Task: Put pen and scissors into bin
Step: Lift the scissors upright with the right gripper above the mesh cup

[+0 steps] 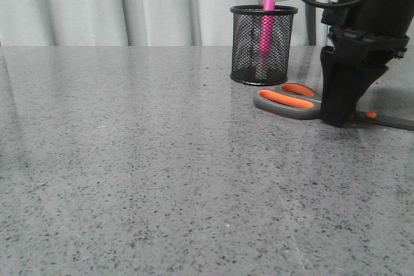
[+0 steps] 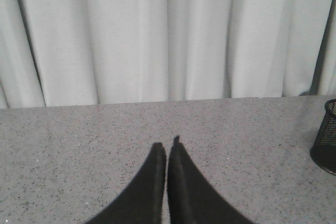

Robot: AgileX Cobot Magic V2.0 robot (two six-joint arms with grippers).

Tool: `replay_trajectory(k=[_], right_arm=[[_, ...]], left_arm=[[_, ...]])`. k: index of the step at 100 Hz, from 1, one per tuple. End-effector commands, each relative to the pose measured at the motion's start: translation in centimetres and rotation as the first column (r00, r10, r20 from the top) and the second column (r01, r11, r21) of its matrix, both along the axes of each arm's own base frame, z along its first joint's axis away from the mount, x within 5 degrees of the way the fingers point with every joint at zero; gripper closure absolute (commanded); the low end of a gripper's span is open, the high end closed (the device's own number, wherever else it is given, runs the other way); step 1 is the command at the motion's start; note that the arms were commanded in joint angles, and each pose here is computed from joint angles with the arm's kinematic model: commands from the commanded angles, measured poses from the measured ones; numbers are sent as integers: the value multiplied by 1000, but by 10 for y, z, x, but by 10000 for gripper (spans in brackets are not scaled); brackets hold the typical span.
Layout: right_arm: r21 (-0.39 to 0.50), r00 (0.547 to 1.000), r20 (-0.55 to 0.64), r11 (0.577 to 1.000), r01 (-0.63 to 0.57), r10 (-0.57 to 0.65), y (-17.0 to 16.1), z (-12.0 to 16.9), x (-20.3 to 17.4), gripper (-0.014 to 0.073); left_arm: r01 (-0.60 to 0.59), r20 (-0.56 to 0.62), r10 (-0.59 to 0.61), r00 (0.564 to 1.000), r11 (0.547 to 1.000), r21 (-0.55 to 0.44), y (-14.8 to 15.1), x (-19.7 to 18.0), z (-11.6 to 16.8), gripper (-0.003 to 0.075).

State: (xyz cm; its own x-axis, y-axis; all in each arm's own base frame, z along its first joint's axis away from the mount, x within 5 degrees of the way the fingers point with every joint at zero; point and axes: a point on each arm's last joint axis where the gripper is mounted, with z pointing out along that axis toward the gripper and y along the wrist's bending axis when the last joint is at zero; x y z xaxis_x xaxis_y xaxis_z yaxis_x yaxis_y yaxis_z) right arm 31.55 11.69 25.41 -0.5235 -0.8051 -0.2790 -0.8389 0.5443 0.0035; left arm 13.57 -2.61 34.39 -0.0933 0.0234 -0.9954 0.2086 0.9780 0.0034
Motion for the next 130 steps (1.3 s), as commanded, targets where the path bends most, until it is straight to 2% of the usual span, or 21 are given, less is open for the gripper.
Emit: replay_trajectory(k=[1, 26, 44, 56, 63, 72, 82, 92, 103, 105, 110, 117, 130], right_arm=[[21, 998, 57, 1000, -12, 11, 0, 20, -2, 357], [14, 999, 39, 1000, -16, 16, 0, 20, -4, 669], [41, 997, 80, 999, -3, -1, -1, 37, -10, 671], [123, 982, 184, 992, 13, -35, -4, 66, -22, 671], [216, 958, 272, 976, 33, -92, -7, 89, -29, 671], [373, 893, 399, 926, 52, -210, -9, 120, -35, 671], [534, 791, 498, 844, 45, -357, -11, 147, -41, 671], [667, 689, 519, 744, 42, -505, -11, 162, -38, 671], [754, 579, 515, 655, 44, -632, -9, 171, -28, 671], [760, 568, 515, 648, 43, -642, -7, 170, -26, 671], [775, 510, 528, 631, 39, -679, -4, 170, -18, 671], [782, 469, 535, 622, 37, -702, 4, 166, -7, 671], [777, 476, 533, 628, 53, -700, 19, 153, 17, 671]], left_arm=[[-35, 90, 38, 995, 999, -41, 3, 0, 15, 739], [-35, 90, 38, 995, 999, -41, 3, 0, 15, 739], [-35, 90, 38, 995, 999, -41, 3, 0, 15, 739], [-35, 90, 38, 995, 999, -41, 3, 0, 15, 739], [-35, 90, 38, 995, 999, -41, 3, 0, 15, 739], [-35, 90, 38, 995, 999, -41, 3, 0, 15, 739], [-35, 90, 38, 995, 999, -41, 3, 0, 15, 739], [-35, 90, 38, 995, 999, -41, 3, 0, 15, 739], [-35, 90, 38, 995, 999, -41, 3, 0, 15, 739], [-35, 90, 38, 995, 999, -41, 3, 0, 15, 739], [-35, 92, 39, 995, 999, -41, 3, 0, 15, 739], [-38, 98, 43, 994, 998, -43, 4, 0, 16, 739], [-44, 111, 49, 993, 998, -48, 4, 0, 17, 739]])
